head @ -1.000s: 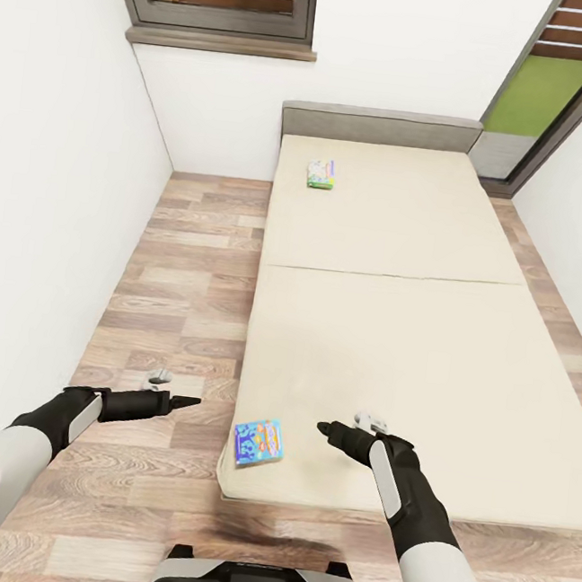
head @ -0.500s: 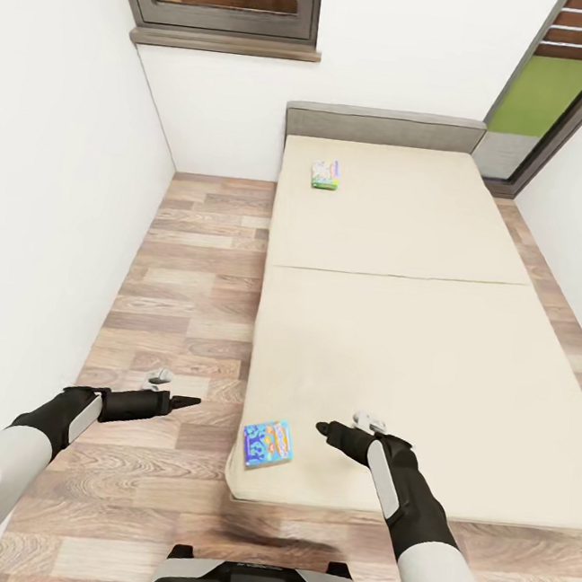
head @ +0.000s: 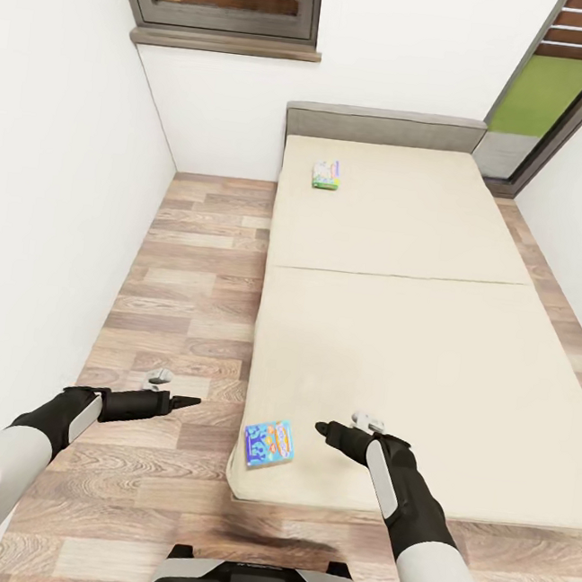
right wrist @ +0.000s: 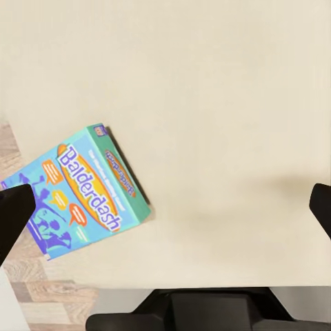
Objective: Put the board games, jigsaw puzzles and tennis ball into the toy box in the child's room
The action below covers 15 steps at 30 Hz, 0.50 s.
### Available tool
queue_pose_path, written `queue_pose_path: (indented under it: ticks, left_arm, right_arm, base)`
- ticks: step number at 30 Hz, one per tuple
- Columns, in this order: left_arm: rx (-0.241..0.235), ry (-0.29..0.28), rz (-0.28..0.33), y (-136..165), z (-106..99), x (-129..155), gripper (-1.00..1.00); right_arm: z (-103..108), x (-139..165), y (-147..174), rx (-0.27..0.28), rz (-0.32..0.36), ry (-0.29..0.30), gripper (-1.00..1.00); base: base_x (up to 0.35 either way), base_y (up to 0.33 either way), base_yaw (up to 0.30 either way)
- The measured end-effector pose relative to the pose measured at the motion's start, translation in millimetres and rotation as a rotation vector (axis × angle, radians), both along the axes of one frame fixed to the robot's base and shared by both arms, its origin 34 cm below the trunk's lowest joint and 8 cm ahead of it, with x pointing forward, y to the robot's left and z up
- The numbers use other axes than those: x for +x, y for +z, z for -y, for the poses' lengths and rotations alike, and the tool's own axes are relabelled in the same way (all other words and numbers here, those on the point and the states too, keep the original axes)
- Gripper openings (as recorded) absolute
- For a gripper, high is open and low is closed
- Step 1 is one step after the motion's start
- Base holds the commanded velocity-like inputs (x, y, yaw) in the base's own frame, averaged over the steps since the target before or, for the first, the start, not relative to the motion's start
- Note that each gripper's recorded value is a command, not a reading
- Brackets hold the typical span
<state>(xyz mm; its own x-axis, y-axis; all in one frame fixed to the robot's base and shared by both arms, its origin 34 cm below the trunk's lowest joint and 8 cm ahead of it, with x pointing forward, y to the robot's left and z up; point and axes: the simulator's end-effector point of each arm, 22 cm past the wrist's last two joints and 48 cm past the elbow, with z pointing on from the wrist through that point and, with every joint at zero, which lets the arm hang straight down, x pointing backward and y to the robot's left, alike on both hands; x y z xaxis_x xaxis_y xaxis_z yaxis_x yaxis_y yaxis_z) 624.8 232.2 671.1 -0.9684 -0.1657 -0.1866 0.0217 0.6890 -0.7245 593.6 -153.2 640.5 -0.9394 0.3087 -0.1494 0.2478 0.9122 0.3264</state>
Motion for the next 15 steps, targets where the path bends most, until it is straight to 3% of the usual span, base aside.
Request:
queue_pose_path:
  ticks: [15]
  left_arm:
    - [0.002, 0.002, -0.019, -10.0, -1.0, -6.3, 1.00]
  right_arm:
    - [-2.5, -9.6, -10.7, -0.010, -0.028, 0.001, 1.00]
  base:
    - [0.000, 0.000, 0.000]
